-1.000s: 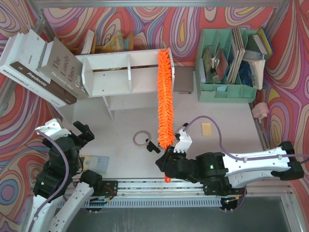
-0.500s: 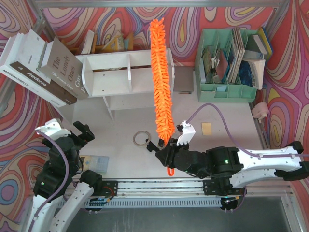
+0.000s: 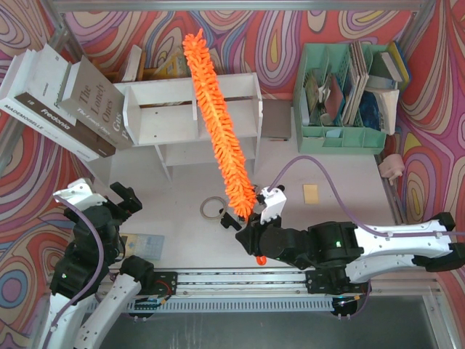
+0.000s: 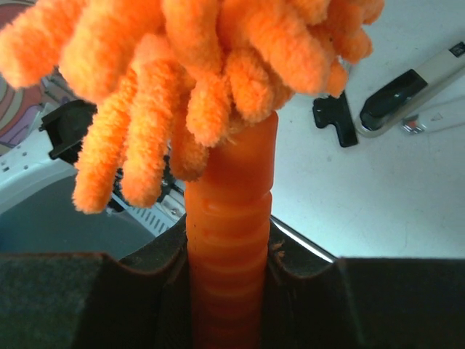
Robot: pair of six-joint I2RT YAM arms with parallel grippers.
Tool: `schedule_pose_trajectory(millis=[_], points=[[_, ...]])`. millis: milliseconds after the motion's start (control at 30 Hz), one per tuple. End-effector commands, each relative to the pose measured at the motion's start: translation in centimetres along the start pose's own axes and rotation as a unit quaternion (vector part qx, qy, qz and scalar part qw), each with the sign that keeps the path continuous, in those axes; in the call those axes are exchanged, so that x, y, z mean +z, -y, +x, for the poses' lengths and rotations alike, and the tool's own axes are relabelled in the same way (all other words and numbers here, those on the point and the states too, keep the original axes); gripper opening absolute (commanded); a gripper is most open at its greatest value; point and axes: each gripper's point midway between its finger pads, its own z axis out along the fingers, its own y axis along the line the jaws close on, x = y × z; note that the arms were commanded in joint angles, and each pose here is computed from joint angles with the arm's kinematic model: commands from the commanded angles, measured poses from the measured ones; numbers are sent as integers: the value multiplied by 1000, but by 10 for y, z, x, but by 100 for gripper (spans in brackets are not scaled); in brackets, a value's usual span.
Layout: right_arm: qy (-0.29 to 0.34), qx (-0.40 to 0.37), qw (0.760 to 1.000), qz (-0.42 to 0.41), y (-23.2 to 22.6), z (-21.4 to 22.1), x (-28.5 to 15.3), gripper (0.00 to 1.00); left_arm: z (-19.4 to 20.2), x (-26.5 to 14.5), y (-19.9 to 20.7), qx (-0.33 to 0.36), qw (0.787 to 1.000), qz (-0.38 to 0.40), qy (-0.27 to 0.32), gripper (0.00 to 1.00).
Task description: Dust the bookshelf with a duster
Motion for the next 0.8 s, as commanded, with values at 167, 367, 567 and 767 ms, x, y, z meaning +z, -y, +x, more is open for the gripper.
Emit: schedule_pose_trajectory(millis=[167,367,567,767], points=[[33,37,996,75,54,-24,-36,0,-6,-3,-3,-6,1000,-7,7,98],[24,47,991,124,76,-18,-43,0,-6,-3,-4,-6,1000,-7,7,98],[24,68,979,193,115,-9,-56,0,-5,-3,-3,-6,1000,-7,7,98],[25,69,978,196,127,3,-54,0,-4,-2,-3,-3,1000,-8,4,98]])
